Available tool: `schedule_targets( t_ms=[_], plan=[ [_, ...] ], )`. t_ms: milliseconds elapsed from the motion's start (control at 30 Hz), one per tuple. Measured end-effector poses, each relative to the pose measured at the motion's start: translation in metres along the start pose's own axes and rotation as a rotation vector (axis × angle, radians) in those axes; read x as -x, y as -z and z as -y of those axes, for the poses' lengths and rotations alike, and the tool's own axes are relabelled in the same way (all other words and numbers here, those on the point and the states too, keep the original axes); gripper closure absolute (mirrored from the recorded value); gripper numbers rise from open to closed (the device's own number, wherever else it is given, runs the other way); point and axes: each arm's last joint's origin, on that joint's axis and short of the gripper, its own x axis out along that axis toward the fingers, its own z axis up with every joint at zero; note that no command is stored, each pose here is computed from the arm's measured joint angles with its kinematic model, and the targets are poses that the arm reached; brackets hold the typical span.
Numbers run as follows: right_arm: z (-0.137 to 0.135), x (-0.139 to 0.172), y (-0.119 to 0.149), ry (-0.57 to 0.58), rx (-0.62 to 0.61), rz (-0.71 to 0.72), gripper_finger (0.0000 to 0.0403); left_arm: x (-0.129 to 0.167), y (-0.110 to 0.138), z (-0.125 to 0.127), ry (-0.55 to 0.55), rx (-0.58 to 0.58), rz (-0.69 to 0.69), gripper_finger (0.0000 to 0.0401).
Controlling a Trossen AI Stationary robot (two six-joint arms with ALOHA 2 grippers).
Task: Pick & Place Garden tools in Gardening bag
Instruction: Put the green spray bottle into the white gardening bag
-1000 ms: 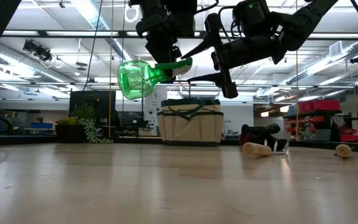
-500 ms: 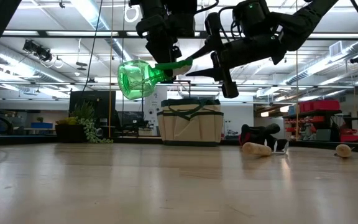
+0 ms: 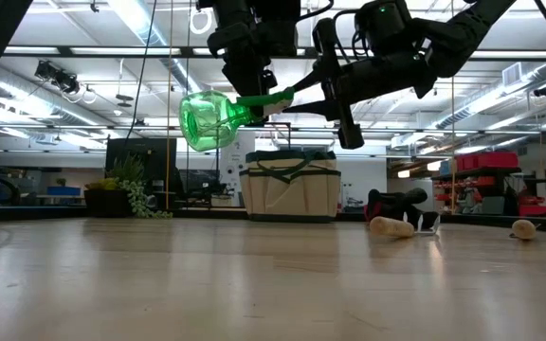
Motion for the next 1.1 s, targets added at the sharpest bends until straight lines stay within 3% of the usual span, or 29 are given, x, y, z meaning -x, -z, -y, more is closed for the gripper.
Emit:
schedule_targets(
  t_ms=[267, 533, 1100],
  plan=[
    [-0.0001, 0.0001, 0.0, 0.0, -0.005, 0.0, 0.0342, 0.0, 0.0001, -0.0001, -0.002, 0.0, -0.002, 0.0252],
    [-0.0001, 0.0001, 0.0, 0.0, -0.002, 0.0, 0.0345, 0.0, 0.0001, -0.0001, -0.002, 0.002, -0.002, 0.0249],
    [0.0004, 0.0001, 0.0004, 0.002, 0.012, -0.005, 0.0348, -0.0001, -0.0006, 0.002, 0.005, -0.002, -0.001, 0.0192]
  ],
)
